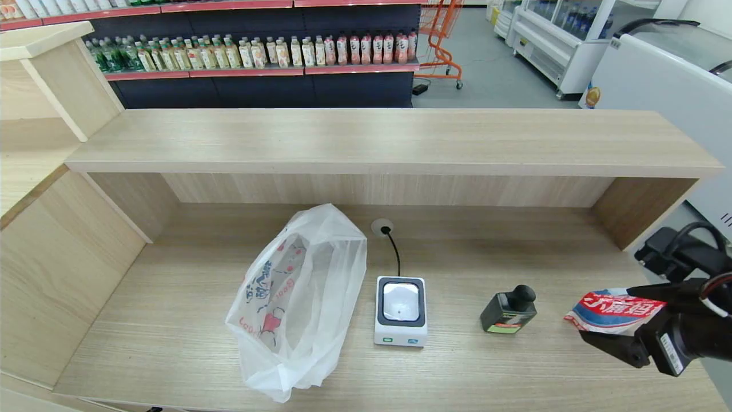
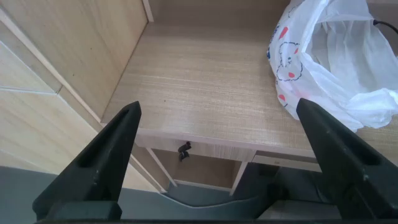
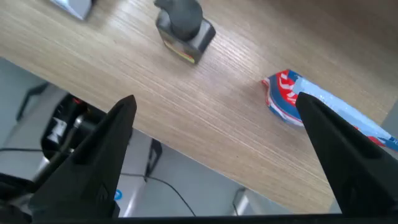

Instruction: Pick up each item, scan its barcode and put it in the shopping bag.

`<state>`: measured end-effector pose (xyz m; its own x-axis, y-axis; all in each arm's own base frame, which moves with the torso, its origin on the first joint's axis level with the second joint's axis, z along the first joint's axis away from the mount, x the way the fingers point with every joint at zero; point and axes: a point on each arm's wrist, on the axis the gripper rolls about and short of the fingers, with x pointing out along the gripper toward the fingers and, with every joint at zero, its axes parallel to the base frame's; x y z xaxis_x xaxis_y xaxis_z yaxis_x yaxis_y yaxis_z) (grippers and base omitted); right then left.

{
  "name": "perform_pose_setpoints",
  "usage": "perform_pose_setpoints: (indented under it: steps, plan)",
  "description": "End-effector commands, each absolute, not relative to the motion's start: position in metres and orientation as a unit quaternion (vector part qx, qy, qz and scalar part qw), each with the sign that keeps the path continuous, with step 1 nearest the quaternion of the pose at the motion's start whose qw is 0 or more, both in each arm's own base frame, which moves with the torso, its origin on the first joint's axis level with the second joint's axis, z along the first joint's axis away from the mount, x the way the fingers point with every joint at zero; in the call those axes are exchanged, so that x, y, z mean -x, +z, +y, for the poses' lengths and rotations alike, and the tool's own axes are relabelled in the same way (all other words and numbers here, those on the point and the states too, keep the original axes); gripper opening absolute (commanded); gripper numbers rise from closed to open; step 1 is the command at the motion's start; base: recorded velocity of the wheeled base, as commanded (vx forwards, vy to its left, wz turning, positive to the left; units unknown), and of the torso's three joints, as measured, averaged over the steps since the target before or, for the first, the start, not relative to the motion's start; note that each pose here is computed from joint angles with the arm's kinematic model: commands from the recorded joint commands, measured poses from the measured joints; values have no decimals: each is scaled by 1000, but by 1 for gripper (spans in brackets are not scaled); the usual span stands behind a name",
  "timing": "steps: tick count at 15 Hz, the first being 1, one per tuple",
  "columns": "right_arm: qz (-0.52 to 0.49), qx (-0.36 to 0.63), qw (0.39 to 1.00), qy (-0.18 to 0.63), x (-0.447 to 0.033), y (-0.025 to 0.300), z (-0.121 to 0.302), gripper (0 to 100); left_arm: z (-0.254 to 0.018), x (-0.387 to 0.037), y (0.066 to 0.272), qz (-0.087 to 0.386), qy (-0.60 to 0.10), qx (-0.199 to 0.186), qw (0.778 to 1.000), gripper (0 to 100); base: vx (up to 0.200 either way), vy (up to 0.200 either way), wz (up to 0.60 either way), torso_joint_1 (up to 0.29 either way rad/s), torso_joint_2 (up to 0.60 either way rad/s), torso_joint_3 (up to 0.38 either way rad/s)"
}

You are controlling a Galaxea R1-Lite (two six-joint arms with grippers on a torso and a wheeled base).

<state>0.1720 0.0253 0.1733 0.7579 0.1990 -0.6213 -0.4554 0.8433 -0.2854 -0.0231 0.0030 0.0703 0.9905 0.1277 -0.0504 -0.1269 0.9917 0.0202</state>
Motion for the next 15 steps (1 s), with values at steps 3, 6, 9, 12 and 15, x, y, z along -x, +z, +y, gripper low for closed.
perform_pose_setpoints:
  steps: [3, 6, 9, 12, 15]
  plan:
    - [365, 221, 883, 193, -183, 143, 26, 100, 3, 23, 70, 26, 65, -9, 998, 100, 0, 0, 0, 0, 0, 0]
    - [381, 221, 876, 196, -193, 135, 27, 100, 3, 23, 70, 26, 65, -9, 998, 100, 0, 0, 0, 0, 0, 0]
    - [377, 222, 878, 196, -205, 125, 29, 100, 3, 23, 70, 26, 64, -9, 998, 100, 0, 0, 0, 0, 0, 0]
    - [378, 238, 871, 204, -212, 118, 30, 100, 3, 23, 70, 26, 64, -9, 998, 100, 0, 0, 0, 0, 0, 0]
    - [364, 249, 873, 208, -229, 108, 34, 100, 3, 23, 70, 26, 64, -9, 998, 100, 0, 0, 0, 0, 0, 0]
